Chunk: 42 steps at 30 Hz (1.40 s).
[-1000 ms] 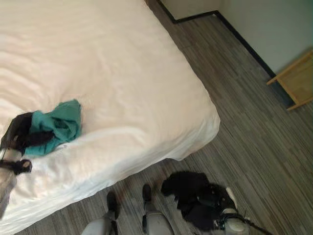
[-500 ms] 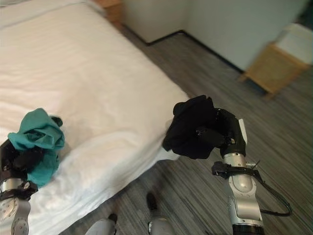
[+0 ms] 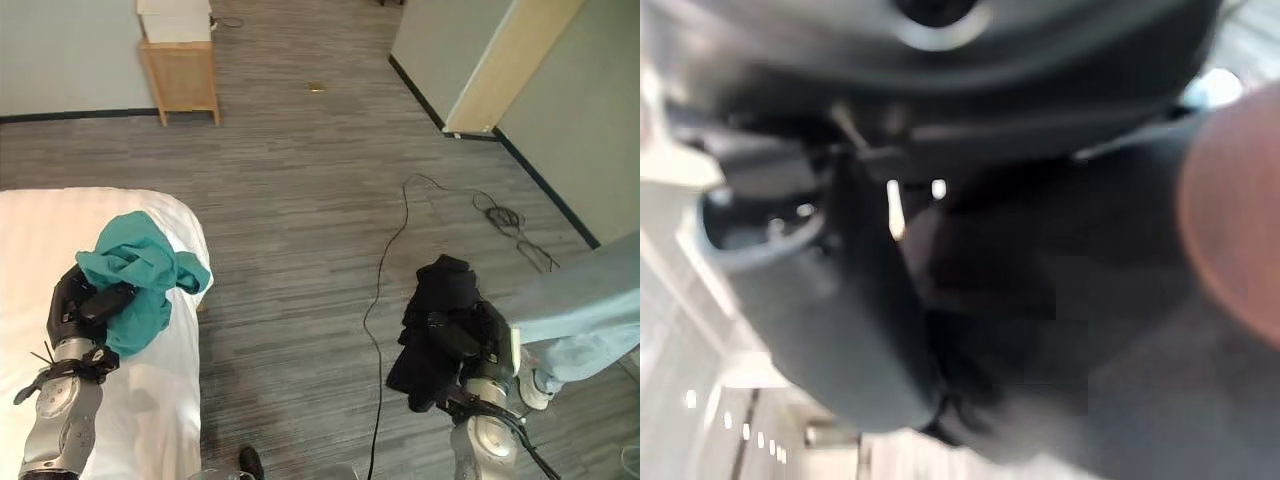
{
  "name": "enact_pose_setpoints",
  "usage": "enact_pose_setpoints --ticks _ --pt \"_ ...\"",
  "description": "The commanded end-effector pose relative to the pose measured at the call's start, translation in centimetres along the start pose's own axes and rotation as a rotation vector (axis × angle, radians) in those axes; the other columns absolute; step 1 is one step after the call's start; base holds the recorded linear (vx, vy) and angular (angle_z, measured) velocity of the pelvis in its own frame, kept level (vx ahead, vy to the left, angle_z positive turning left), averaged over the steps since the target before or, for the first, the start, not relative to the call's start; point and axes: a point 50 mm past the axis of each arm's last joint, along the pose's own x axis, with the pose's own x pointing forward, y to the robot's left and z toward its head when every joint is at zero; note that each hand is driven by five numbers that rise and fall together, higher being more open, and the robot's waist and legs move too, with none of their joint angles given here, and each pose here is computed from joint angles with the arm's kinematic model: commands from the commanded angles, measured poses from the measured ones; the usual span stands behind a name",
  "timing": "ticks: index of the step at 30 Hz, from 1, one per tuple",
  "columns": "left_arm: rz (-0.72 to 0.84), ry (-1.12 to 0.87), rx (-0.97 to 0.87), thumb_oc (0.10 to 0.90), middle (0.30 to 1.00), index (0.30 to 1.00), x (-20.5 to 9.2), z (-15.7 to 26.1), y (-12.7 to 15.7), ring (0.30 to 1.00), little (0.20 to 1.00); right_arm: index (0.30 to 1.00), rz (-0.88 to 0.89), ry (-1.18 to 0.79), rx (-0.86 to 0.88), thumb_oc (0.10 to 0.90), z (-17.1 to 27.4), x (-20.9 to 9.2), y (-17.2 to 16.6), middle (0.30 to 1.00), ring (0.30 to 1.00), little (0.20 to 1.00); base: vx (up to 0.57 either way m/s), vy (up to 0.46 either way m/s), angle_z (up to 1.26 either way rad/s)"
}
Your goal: Pick up bed clothes into laundry basket.
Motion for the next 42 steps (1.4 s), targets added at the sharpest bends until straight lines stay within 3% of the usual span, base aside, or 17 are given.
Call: enact_pose_setpoints --ticks 1,5,11,15,18,19,25,30,35,38,42 --pt "-0.049 -0.257 0.104 0.4 0.3 0.3 -0.4 5.3 0.8 0.3 0.3 0.3 0.07 -0.34 -0.018 0.4 7.3 2.8 0.6 0.3 0.3 0.3 -0.24 -0.216 -0.25" --pt "-0.074 -0.225 0.049 0.4 0.3 0.3 -0.3 4.5 -0.2 0.3 0.3 0.3 0.146 -0.317 -0.039 0.4 7.6 3.9 1.4 0.3 0.3 0.3 -0.47 -0.222 0.23" --pt "-0.022 -0.161 0.104 0.4 0.3 0.3 -0.8 3.4 1.5 0.3 0.3 0.3 0.157 -0.272 0.016 0.4 6.2 3.1 1.8 0.3 0.3 0.3 -0.16 0.027 -0.12" --pt "-0.066 -0.219 0.229 0.4 0.3 0.3 -0.3 4.7 1.0 0.3 0.3 0.3 0.155 -0.243 0.019 0.4 5.4 2.6 1.9 0.3 0.3 0.3 -0.09 0.093 0.14" --pt "-0.057 -0.231 0.182 0.4 0.3 0.3 0.2 5.0 0.6 0.3 0.3 0.3 0.213 -0.238 0.004 0.4 5.6 3.4 3.5 0.3 0.3 0.3 -0.12 0.043 -0.13" --pt "-0.342 0.036 0.557 0.4 0.3 0.3 -0.4 -1.8 -1.7 0.3 0.3 0.3 0.228 0.17 0.023 0.4 -4.2 -0.6 2.1 0.3 0.3 0.3 -0.14 0.042 -0.06" --pt "-0.363 0.031 0.512 0.4 0.3 0.3 -0.3 -1.7 -2.4 0.3 0.3 0.3 0.192 0.194 0.06 0.4 -4.8 -0.4 1.9 0.3 0.3 0.3 -0.02 0.023 -0.04" --pt "-0.28 -0.06 0.374 0.4 0.3 0.3 0.7 0.3 -2.7 0.3 0.3 0.3 0.202 0.081 0.008 0.4 -2.2 1.5 2.3 0.3 0.3 0.3 -0.03 0.0 -0.04" --pt "-0.249 -0.221 0.215 0.4 0.3 0.3 1.3 3.8 -4.4 0.3 0.3 0.3 0.379 -0.225 0.028 0.4 5.1 4.3 8.0 0.3 0.3 0.3 -0.04 -0.045 0.2" --pt "-0.224 -0.24 0.205 0.4 0.3 0.3 0.8 4.3 -3.9 0.3 0.3 0.3 0.476 -0.356 0.094 0.4 8.3 3.9 10.6 0.3 0.3 0.3 -0.03 -0.077 0.28" --pt "-0.138 -0.232 0.201 0.4 0.3 0.3 0.0 4.2 -2.1 0.3 0.3 0.3 0.545 -0.397 0.111 0.4 9.4 3.2 11.4 0.3 0.3 0.3 -0.03 -0.091 0.34"
